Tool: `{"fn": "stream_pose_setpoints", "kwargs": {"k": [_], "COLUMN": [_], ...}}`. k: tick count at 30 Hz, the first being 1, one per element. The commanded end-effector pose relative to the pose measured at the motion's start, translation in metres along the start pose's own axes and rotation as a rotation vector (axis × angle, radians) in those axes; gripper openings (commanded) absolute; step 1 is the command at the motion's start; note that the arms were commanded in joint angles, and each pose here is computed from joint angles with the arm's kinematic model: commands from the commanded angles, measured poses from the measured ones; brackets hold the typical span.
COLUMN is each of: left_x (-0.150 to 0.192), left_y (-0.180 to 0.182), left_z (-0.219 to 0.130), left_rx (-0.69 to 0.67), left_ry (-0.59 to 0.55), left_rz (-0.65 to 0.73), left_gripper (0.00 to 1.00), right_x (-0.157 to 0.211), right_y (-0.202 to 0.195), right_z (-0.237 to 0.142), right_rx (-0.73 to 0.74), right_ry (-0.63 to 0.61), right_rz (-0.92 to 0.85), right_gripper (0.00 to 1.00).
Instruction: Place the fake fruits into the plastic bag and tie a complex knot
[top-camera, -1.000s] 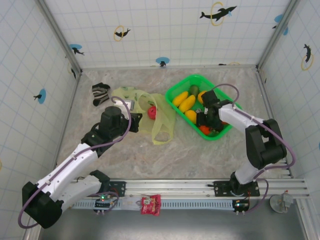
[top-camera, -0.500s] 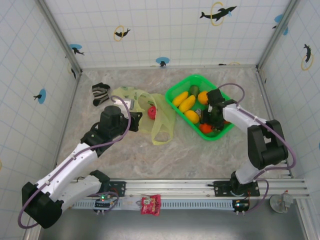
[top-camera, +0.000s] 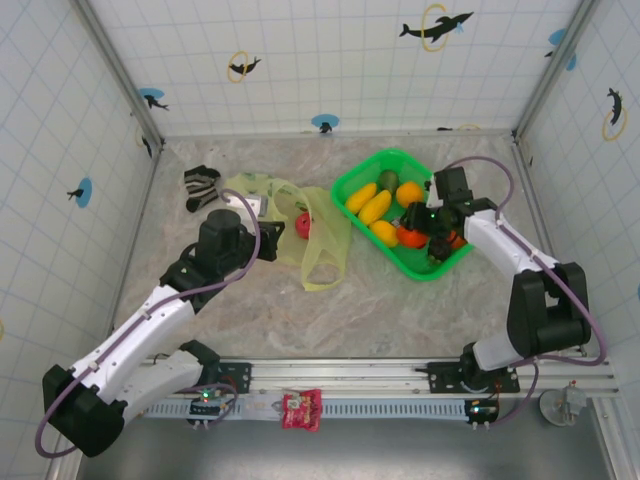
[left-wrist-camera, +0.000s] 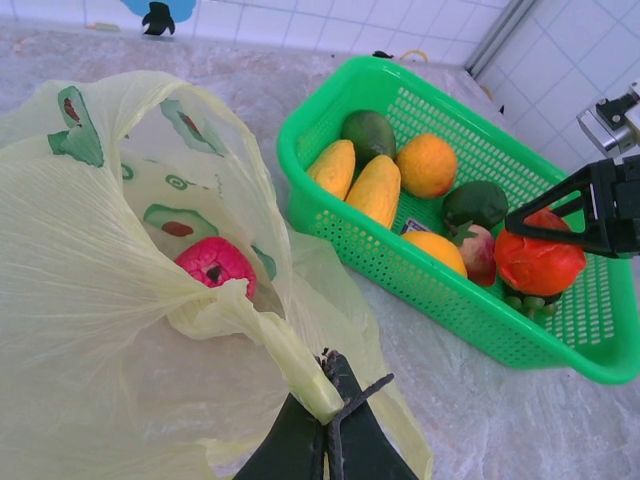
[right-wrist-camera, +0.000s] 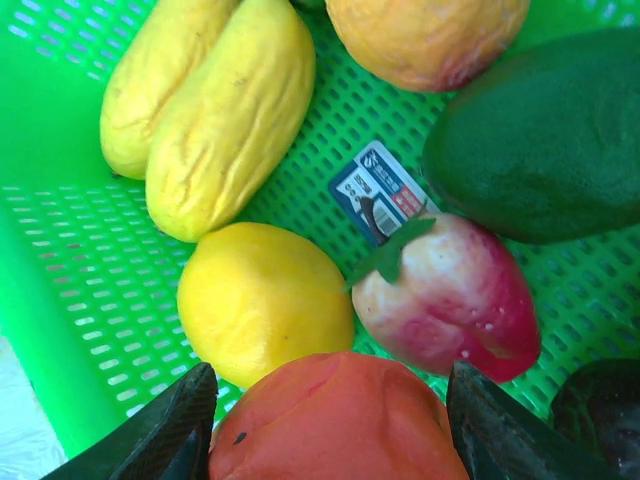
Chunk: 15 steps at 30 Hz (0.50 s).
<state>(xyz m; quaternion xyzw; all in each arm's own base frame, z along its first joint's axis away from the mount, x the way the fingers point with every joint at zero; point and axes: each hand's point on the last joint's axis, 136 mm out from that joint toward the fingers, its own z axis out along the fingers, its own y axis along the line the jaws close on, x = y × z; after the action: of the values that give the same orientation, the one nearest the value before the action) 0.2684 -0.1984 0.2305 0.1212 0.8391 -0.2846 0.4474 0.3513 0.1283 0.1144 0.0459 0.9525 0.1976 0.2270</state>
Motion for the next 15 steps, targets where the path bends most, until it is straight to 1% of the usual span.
{"fn": "stream_pose_setpoints", "kwargs": {"k": [1,3,6,8,9,11,13,15], "left_x": [-0.010,-0.009,-0.010,-0.010,-0.010,-0.010,-0.009,-0.009], "left_y": [-0.006,-0.006,-0.006,-0.006,-0.005,-0.005,-0.005,-0.005], "left_z": [-0.004,-0.003,-0.003,-0.004,-0.004,-0.004,-0.003,-0.003], "left_rx": [0.015,0.014,0.014,0.014,0.013,0.014,0.014,0.015], "left_ry": [-0.019,-0.016,-0.017,-0.021,-0.021,-0.019,-0.016,-0.015], "left_rz": [0.016,0.014,0.013,0.013,0.014,0.014,0.015,0.016], "left_gripper": [0.00,0.00,0.00,0.00,0.00,0.00,0.00,0.00], "right_x": [-0.026,-0.033,-0.043,-0.044,-0.043,-0.039,-0.032,-0.026], "right_y": [0.003,0.005,0.004,0.005,0.005,0.002,0.001,0.004], "right_z": [-0.008,-0.005,-0.002,0.004,0.007,0.016,0.024,0.030], "right_rx": [-0.011,-0.001,0.075,0.107,0.114,0.158,0.178,0.167], "right_ry": [-0.078,-0.106,-0.178,-0.203,-0.205,-0.179,-0.132,-0.099], "right_rz": [0.026,0.013,-0.047,-0.087,-0.100,-0.116,-0.127,-0.145], "right_gripper": [0.44,0.44,0.44,0.46,0.49,0.59,0.65,0.71]}}
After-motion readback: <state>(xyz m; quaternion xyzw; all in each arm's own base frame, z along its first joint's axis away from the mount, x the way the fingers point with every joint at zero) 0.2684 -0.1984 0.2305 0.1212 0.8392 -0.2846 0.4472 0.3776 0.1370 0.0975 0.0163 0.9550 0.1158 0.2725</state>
